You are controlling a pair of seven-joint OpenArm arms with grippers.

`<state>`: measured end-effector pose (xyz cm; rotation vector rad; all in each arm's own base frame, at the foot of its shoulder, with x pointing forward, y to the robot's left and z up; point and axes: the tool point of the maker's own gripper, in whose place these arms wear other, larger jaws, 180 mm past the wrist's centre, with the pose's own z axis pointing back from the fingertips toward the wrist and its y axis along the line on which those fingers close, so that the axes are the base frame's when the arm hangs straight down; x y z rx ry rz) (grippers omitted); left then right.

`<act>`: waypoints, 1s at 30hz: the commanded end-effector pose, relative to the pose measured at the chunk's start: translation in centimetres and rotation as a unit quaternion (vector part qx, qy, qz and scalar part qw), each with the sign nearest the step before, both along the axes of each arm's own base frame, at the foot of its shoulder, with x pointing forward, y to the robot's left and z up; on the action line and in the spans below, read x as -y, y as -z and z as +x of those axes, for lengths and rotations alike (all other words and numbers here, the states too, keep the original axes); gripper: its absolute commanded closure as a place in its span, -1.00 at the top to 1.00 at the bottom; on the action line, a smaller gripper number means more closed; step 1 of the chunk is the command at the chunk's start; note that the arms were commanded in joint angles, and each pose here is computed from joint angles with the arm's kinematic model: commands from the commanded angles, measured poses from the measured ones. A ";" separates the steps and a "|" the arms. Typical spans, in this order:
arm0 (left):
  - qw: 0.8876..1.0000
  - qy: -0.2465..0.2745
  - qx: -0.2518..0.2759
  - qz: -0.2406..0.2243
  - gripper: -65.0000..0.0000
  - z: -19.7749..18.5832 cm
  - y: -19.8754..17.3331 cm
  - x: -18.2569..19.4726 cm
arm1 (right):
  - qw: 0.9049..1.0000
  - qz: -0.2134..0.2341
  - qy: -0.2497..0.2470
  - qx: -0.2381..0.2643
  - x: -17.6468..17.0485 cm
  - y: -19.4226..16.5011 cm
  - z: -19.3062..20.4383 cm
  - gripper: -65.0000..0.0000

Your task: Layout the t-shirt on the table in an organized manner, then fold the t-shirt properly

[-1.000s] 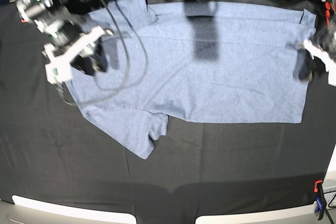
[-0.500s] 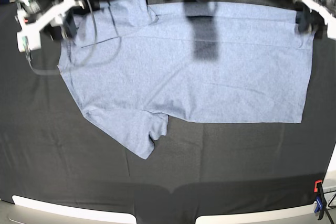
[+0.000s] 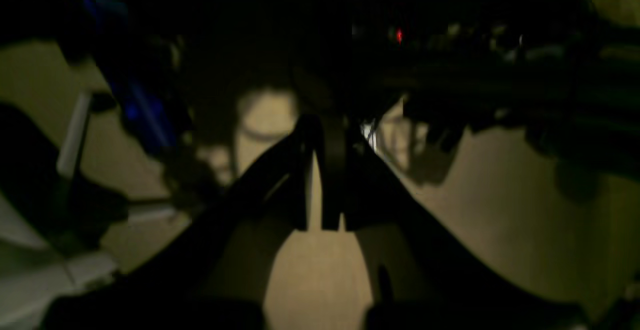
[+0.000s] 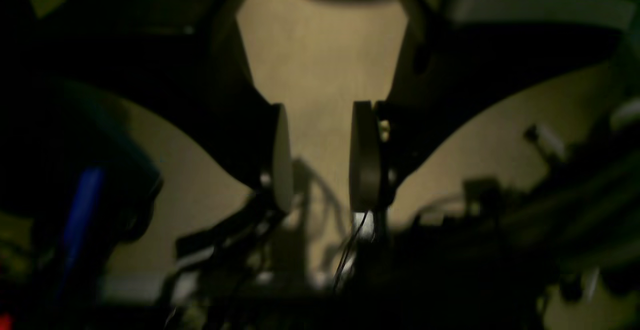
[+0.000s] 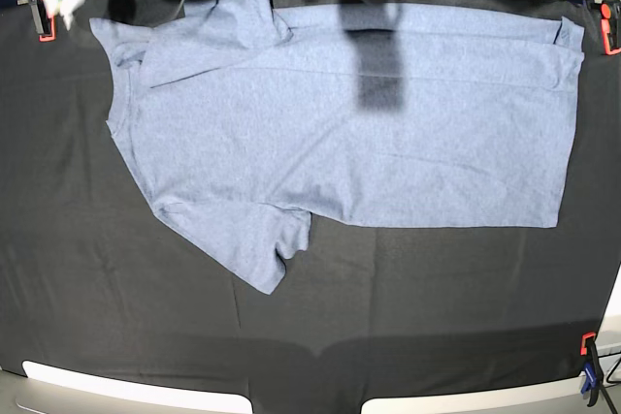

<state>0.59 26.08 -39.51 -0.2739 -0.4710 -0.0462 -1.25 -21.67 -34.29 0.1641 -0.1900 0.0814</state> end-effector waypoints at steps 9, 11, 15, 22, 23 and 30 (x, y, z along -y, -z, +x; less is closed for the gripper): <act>0.993 -0.054 -0.091 -0.044 -0.94 -6.1 5.7 0.5 | 0.976 0.115 -0.059 -0.174 -5.7 7.0 -9.2 -0.42; 0.990 -0.070 -0.107 -0.057 -0.94 -7.4 7.7 0.8 | 0.967 0.122 -0.074 -0.214 -6.4 8.7 -10.9 -0.42; 0.987 -0.082 -0.126 -0.062 -0.93 -9.2 11.3 1.5 | 0.957 0.101 -0.081 -0.259 -6.6 12.4 -12.8 -0.42; 0.981 -0.112 -0.133 -0.084 -0.93 -8.9 15.5 3.0 | 0.953 0.015 -0.051 -0.298 -3.3 18.7 -13.4 -0.42; 0.981 -0.117 -0.129 -0.085 -0.93 -8.5 15.9 3.0 | 0.955 0.008 -0.044 -0.294 -2.8 19.6 -13.0 -0.42; 0.979 -0.153 -0.096 -0.091 -0.93 -4.5 17.8 2.4 | 0.969 -0.012 -0.021 -0.245 -1.2 24.6 -8.9 -0.42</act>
